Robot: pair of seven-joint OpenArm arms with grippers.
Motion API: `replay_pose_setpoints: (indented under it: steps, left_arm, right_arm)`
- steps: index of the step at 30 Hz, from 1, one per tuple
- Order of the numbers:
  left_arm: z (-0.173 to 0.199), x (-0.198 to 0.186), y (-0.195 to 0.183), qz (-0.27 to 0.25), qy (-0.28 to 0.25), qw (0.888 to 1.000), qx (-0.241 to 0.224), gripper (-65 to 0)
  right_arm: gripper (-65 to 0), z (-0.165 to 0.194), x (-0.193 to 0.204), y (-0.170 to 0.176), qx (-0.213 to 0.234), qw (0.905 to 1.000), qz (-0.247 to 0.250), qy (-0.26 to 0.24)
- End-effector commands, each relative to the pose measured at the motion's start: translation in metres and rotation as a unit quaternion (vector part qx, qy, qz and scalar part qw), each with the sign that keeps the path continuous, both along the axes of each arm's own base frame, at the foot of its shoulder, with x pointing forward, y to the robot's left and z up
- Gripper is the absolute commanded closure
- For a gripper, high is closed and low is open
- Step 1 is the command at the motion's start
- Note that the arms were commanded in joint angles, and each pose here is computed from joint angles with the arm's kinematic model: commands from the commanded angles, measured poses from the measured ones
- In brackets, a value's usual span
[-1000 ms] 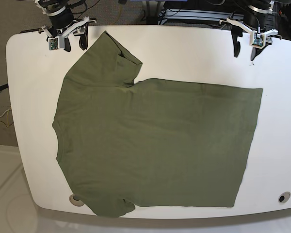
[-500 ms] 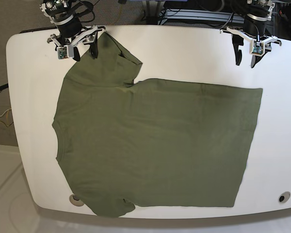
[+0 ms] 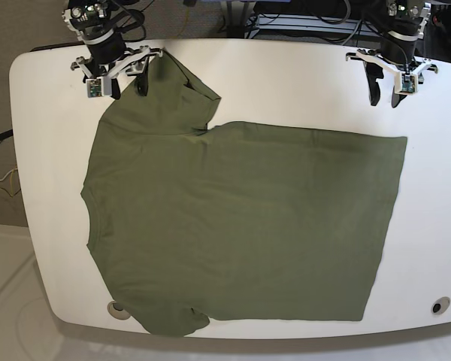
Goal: Fold the T-shirt properly
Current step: 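Lower the open right gripper onto the sleeve beside the collar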
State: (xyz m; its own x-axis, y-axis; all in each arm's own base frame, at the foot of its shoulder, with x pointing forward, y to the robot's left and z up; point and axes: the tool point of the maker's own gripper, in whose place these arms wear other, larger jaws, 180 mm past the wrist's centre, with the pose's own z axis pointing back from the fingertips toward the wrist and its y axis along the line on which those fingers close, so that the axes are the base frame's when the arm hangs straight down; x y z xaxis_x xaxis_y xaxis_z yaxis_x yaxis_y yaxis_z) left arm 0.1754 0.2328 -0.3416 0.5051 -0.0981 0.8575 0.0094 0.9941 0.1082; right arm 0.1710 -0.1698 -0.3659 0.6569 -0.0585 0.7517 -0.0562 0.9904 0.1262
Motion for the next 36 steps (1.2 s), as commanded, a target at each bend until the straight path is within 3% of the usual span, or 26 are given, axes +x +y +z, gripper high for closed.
replay_pose_setpoints:
  steps: [1, 16, 24, 28, 36]
  left_arm:
    - [0.012, 0.004, 0.000, -0.005, -0.017, 1.000, 0.004, -26.2]
    - [0.011, 0.009, -0.003, -0.015, -0.024, 1.000, 0.013, -25.0]
    - [0.012, 0.011, -0.004, -0.015, -0.029, 0.999, 0.013, -24.8]
    - [0.012, 0.010, -0.003, -0.012, -0.027, 1.000, 0.011, -24.6]
    - [0.012, 0.010, -0.002, -0.009, -0.026, 1.000, 0.011, -24.7]
  right_arm:
    - [-33.3, 0.009, 0.006, 0.001, 0.006, 0.9998, 0.005, -0.016]
    - [-33.4, -0.018, 0.016, 0.000, 0.102, 0.9946, -0.018, 0.005]
    - [-33.3, -0.026, 0.019, 0.006, 0.118, 0.9928, -0.019, 0.015]
    - [-33.2, -0.035, 0.018, 0.017, 0.134, 0.9900, -0.014, 0.042]
    - [-33.5, -0.037, 0.026, 0.024, 0.128, 0.9901, -0.002, 0.058]
